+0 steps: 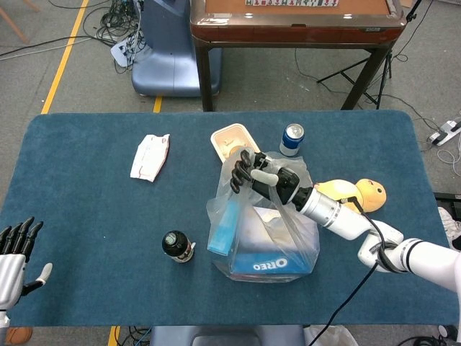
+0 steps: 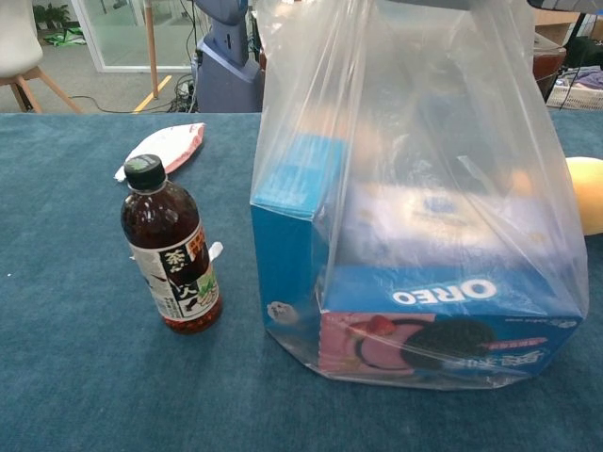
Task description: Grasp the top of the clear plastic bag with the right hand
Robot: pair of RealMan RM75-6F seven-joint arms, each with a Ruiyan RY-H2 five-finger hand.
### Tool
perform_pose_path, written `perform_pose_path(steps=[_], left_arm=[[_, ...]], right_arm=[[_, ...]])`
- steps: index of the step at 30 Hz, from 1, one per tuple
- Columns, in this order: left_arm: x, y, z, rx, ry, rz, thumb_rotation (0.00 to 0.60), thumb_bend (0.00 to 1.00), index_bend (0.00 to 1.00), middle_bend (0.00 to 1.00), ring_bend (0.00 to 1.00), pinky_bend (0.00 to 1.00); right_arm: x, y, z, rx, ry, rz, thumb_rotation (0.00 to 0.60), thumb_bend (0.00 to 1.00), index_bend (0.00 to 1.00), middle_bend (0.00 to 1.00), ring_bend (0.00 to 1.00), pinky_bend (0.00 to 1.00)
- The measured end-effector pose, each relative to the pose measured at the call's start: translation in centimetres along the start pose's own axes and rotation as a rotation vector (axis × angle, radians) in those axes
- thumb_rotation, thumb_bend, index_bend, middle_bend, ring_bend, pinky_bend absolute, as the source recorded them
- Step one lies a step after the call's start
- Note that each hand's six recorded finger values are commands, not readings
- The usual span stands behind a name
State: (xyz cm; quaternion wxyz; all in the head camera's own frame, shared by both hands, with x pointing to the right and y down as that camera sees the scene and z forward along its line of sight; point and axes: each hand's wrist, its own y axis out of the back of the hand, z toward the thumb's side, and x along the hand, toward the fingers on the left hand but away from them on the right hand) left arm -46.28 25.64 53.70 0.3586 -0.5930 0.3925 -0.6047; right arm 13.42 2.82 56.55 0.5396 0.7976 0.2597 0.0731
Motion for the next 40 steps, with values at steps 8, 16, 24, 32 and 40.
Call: perform_pose_path(steps=[8, 16, 24, 32, 40], left_arm=[[-0.1, 0.0, 0.0, 0.000, -0.001, -0.003, 0.600, 0.30, 0.02, 0.00, 0.00, 0.01], [-0.2, -0.1, 0.0, 0.003, 0.000, -0.007, 0.600, 0.30, 0.02, 0.00, 0.00, 0.01], [-0.3, -0.1, 0.0, 0.002, 0.009, -0.002, 0.600, 0.30, 0.02, 0.00, 0.00, 0.01], [-0.1, 0.0, 0.1, 0.002, 0.004, -0.002, 0.600, 0.30, 0.02, 0.00, 0.00, 0.01], [-0.1, -0.1, -0.1, 0.002, 0.011, -0.003, 0.600, 0.30, 0.02, 0.00, 0.00, 0.01]], right_arm=[[-0.9, -1.0, 0.9, -0.042, 0.035, -0.031, 0.600, 0.50, 0.74, 0.81, 0.73, 0.75], [-2.1, -3.4, 2.7, -0.048, 0.077, -0.021, 0.600, 0.58, 0.78, 0.83, 0.78, 0.80], [-3.0, -6.5, 4.2, -0.023, 0.091, 0.015, 0.600, 0.65, 0.81, 0.86, 0.81, 0.82], [-4.5, -9.1, 5.7, 0.014, 0.111, 0.037, 0.600, 0.65, 0.81, 0.86, 0.81, 0.82], [-5.5, -10.5, 5.8, 0.027, 0.108, 0.047, 0.600, 0.65, 0.81, 0.86, 0.81, 0.82]])
